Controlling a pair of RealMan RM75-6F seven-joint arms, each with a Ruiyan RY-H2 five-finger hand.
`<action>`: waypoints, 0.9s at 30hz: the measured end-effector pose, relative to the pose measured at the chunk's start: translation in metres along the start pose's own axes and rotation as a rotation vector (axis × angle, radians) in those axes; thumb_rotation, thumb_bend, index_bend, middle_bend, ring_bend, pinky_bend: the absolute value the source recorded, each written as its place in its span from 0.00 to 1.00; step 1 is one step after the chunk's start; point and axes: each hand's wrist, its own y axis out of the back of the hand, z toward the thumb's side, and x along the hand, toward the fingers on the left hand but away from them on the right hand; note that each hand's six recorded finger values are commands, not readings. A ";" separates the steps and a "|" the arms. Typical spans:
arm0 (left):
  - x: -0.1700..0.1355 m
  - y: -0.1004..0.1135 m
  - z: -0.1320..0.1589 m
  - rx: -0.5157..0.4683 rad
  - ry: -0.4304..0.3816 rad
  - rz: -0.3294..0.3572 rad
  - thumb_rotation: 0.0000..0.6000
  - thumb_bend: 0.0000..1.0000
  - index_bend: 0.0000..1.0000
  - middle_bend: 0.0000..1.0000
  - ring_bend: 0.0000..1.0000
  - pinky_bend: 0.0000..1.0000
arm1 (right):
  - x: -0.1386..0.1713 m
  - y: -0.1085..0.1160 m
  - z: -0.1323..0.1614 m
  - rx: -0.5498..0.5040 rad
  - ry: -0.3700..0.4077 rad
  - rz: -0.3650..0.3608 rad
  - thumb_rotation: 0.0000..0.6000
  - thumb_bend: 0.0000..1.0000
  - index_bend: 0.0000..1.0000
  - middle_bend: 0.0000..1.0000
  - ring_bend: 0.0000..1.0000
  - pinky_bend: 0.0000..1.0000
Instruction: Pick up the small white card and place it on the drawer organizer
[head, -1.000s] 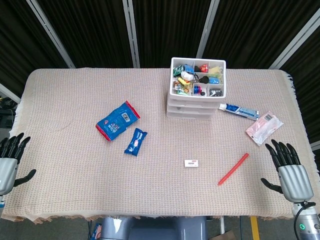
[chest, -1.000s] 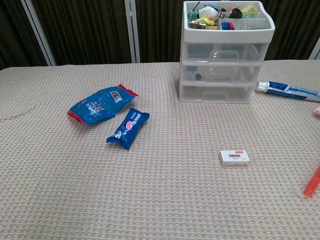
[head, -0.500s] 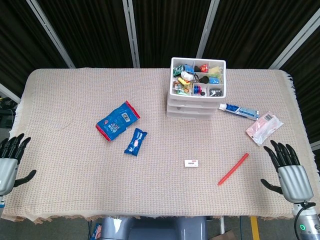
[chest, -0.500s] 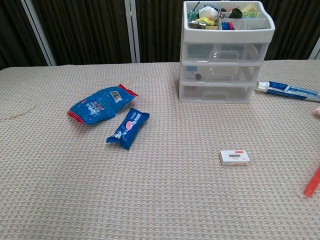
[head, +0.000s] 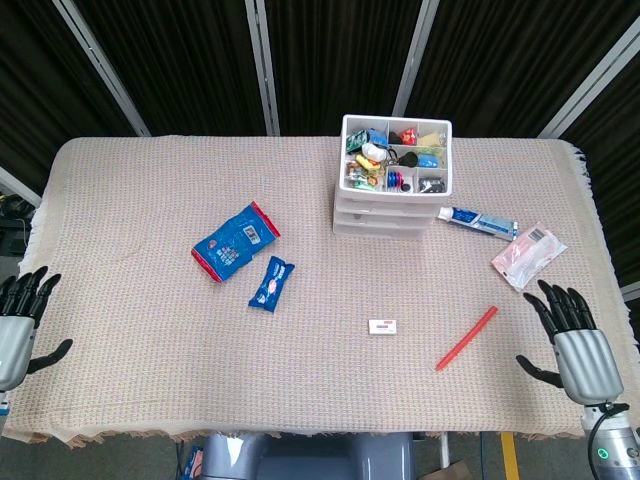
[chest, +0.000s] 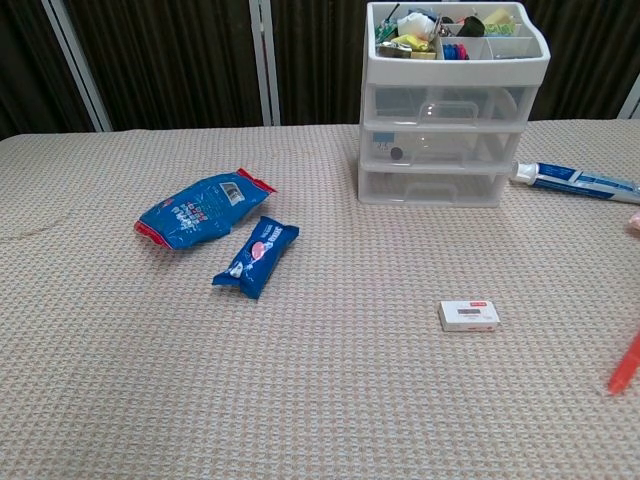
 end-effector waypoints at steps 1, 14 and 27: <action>0.000 0.000 0.000 -0.001 -0.002 0.003 1.00 0.24 0.07 0.00 0.00 0.00 | -0.001 0.000 0.002 -0.029 -0.002 0.000 1.00 0.11 0.14 0.27 0.26 0.29; 0.001 0.004 0.002 -0.030 -0.026 0.048 1.00 0.24 0.07 0.00 0.00 0.00 | -0.042 -0.021 0.064 -0.624 -0.138 0.257 1.00 0.26 0.14 0.72 0.72 0.51; 0.002 0.004 0.002 -0.038 -0.027 0.048 1.00 0.24 0.07 0.00 0.00 0.00 | -0.095 -0.044 0.145 -1.109 -0.245 0.421 1.00 0.35 0.15 0.75 0.75 0.51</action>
